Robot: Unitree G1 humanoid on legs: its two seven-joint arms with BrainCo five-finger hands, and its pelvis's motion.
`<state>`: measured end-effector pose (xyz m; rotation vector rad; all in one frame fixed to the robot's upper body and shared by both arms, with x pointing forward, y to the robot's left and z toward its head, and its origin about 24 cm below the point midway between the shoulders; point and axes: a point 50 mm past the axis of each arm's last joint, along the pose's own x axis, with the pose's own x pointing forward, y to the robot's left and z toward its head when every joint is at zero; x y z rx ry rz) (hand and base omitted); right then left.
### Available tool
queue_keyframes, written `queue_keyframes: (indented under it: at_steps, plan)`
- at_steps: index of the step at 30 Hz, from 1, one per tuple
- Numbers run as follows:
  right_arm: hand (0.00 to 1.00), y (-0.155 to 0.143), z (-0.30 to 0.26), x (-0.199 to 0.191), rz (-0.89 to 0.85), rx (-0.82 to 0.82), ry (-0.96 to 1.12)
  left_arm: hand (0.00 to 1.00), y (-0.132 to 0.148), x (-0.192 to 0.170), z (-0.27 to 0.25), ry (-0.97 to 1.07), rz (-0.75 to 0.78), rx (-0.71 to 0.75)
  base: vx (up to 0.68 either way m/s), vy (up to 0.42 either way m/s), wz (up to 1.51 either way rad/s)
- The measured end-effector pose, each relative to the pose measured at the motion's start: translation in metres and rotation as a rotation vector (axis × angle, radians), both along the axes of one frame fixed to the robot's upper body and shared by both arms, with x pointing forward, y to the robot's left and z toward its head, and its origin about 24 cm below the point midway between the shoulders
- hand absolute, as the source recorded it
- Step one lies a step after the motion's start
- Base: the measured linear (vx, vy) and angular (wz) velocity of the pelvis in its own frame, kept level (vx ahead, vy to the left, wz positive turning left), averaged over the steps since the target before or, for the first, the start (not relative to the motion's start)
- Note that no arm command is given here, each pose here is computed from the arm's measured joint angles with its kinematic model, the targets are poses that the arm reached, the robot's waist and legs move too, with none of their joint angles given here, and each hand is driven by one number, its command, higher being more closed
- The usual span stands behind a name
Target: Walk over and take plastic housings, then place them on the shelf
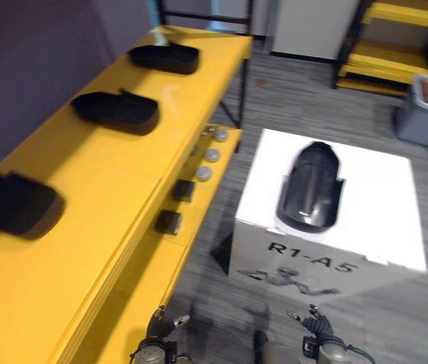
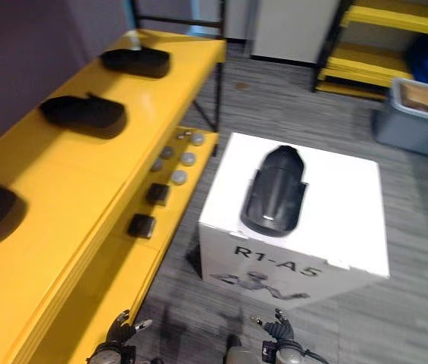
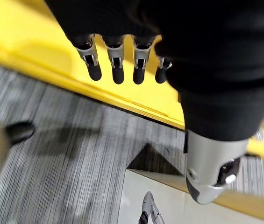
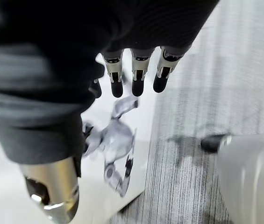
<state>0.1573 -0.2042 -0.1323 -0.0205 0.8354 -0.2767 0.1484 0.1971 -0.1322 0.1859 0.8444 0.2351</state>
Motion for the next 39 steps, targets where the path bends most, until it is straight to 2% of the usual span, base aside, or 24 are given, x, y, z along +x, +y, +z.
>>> queue_keyframes:
  at_steps: [3, 8, 12, 21, 24, 27, 31, 34, 39]
  plan:
    - [0.00, 0.000, -0.002, -0.002, 0.019, -0.008, 0.015, 0.00, 0.005, 0.004, 0.001, 0.000, -0.006, 0.015, 0.12, -0.129, -0.71]
    - [0.00, -0.009, -0.006, -0.019, 0.003, -0.027, 0.056, 0.00, -0.012, 0.005, -0.001, 0.003, -0.034, -0.022, 0.10, -0.143, -0.27]
    - [0.00, -0.015, -0.006, -0.022, -0.029, -0.039, 0.062, 0.00, -0.017, -0.008, -0.008, 0.051, -0.050, -0.036, 0.07, 0.042, -0.67]
    - [0.00, -0.022, -0.005, -0.034, -0.131, -0.031, 0.046, 0.00, -0.011, -0.018, -0.011, 0.076, -0.041, -0.012, 0.08, 0.125, -0.22]
    - [0.00, -0.034, 0.009, -0.024, -0.180, -0.062, -0.050, 0.00, -0.003, -0.021, -0.011, 0.084, -0.015, 0.001, 0.12, 0.058, -0.11]
    - [0.00, -0.058, 0.044, -0.008, -0.234, -0.145, -0.229, 0.00, 0.003, -0.031, -0.012, 0.102, 0.007, 0.010, 0.10, 0.020, -0.12]
    - [0.00, -0.096, 0.109, 0.006, -0.239, -0.347, -0.477, 0.00, 0.006, -0.043, -0.015, 0.126, 0.019, 0.006, 0.04, 0.005, -0.11]
    - [0.00, -0.110, 0.149, 0.015, -0.187, -0.472, -0.600, 0.00, 0.011, -0.048, -0.015, 0.130, 0.025, 0.007, -0.01, -0.016, -0.07]
    - [0.00, -0.103, 0.207, 0.040, -0.027, -0.581, -0.823, 0.00, 0.011, -0.052, -0.016, 0.134, 0.018, 0.002, -0.03, -0.013, -0.02]
